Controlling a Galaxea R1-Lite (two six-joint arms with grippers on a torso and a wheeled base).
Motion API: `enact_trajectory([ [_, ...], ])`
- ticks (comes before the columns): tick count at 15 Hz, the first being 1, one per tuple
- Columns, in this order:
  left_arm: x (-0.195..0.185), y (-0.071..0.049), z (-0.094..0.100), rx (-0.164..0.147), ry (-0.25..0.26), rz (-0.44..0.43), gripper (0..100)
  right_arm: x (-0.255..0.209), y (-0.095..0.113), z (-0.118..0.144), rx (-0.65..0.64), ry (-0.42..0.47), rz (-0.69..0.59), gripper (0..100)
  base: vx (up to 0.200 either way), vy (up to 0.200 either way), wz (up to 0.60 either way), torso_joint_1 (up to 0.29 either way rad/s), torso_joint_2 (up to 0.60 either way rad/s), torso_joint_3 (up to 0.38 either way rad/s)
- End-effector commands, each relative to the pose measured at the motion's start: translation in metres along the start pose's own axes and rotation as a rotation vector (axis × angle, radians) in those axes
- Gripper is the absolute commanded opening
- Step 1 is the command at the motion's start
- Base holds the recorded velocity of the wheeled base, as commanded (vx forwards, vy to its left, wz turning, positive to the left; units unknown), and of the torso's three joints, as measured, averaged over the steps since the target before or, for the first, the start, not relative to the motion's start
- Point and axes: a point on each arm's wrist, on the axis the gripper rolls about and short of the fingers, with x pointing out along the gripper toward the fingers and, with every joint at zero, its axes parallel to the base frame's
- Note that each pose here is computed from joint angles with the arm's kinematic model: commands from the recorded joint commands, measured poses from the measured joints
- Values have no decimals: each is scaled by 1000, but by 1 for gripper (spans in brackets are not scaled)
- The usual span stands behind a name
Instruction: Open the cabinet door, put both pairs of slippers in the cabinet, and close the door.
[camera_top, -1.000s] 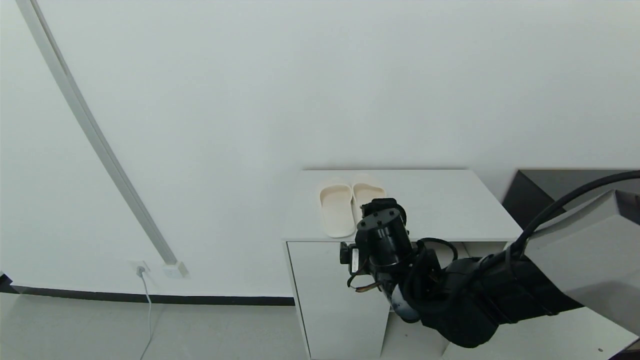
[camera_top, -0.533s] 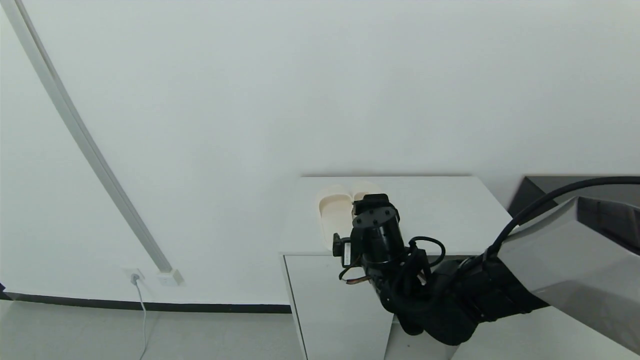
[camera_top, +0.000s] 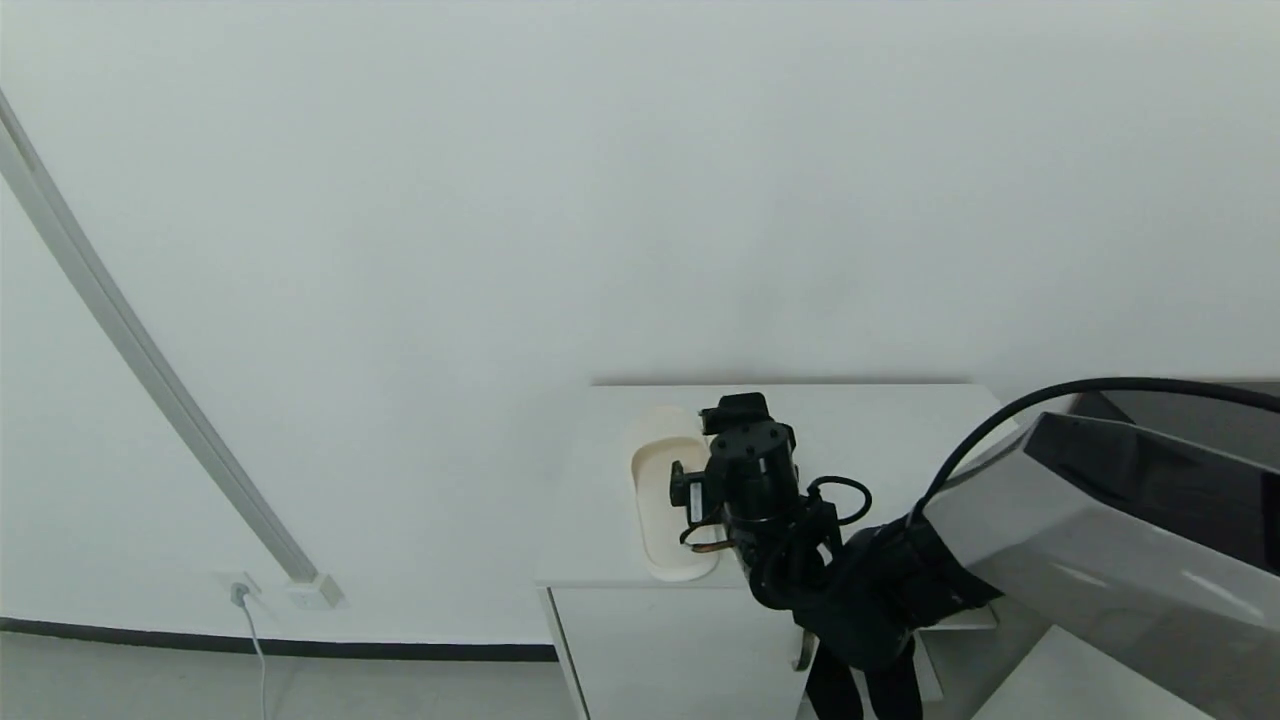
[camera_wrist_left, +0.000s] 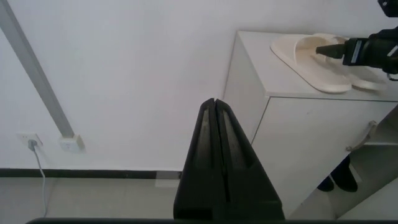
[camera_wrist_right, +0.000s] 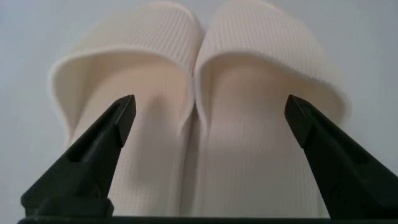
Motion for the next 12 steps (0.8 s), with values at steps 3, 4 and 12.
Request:
enact_trajectory([
  [3,0,0,0,0,1,1,0,31,9,-12,-8,-6,-9,100,0,0,0,0,0,0],
  [4,0,0,0,0,1,1,0,35,11,-11,-5,-10,-10,100,0,0,0,0,0,0],
  [12,0,0,0,0,1,1,0,65,22,0,-9,1,-28,100,0,0,0,0,0,0],
])
